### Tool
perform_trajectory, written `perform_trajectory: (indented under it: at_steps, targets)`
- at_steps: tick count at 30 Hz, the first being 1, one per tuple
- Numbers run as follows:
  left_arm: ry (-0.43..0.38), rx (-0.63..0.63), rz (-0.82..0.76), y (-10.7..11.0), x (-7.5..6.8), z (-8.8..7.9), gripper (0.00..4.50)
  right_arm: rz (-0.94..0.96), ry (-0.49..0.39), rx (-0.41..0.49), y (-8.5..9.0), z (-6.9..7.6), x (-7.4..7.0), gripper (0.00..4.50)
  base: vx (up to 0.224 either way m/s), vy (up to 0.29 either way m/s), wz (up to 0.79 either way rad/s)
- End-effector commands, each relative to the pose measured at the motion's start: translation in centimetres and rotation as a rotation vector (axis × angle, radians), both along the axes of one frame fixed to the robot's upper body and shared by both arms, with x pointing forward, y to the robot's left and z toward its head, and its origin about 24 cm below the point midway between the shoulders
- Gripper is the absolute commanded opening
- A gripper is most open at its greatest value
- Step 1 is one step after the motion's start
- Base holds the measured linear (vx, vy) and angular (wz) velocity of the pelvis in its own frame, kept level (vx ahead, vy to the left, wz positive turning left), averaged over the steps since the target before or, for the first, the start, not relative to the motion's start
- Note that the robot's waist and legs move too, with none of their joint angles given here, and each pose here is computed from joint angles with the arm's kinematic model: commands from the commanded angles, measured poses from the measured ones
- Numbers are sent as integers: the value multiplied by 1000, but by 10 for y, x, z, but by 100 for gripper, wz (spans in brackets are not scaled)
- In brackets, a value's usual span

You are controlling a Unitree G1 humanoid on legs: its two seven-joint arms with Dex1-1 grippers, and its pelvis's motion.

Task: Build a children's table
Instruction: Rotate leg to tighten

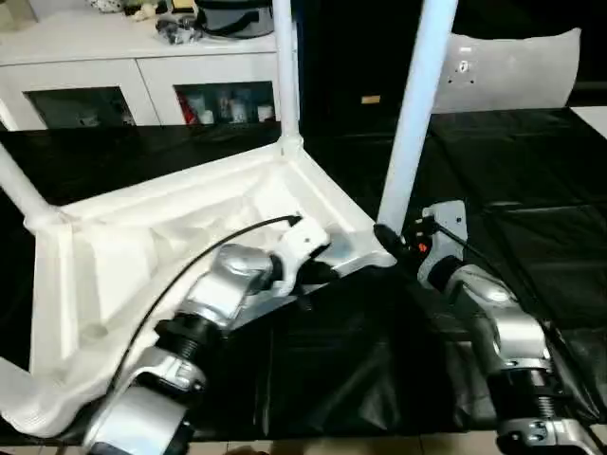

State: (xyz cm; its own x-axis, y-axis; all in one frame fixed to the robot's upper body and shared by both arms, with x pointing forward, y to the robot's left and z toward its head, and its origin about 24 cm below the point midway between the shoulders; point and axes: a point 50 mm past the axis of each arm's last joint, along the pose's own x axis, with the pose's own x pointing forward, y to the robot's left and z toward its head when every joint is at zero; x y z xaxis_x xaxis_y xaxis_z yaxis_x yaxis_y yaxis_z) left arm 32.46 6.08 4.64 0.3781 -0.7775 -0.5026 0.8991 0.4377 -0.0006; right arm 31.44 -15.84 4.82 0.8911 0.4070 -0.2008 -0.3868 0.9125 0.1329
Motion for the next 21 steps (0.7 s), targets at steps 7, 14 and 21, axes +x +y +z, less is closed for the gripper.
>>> perform_trajectory:
  at_steps: [7, 14, 21]
  targets:
    - [-45, 21, -138, 7, -6, 2, 0, 154, -56, 4, -9, 5, -15, 343, 0, 0, 0]
    - [-48, 81, -307, 32, -14, -1, 0, 487, -109, -107, -38, 23, -36, 374, 0, 0, 0]
    - [-32, 154, -525, 48, -25, -3, 0, 746, -74, -118, -44, 30, -48, 374, 0, 0, 0]
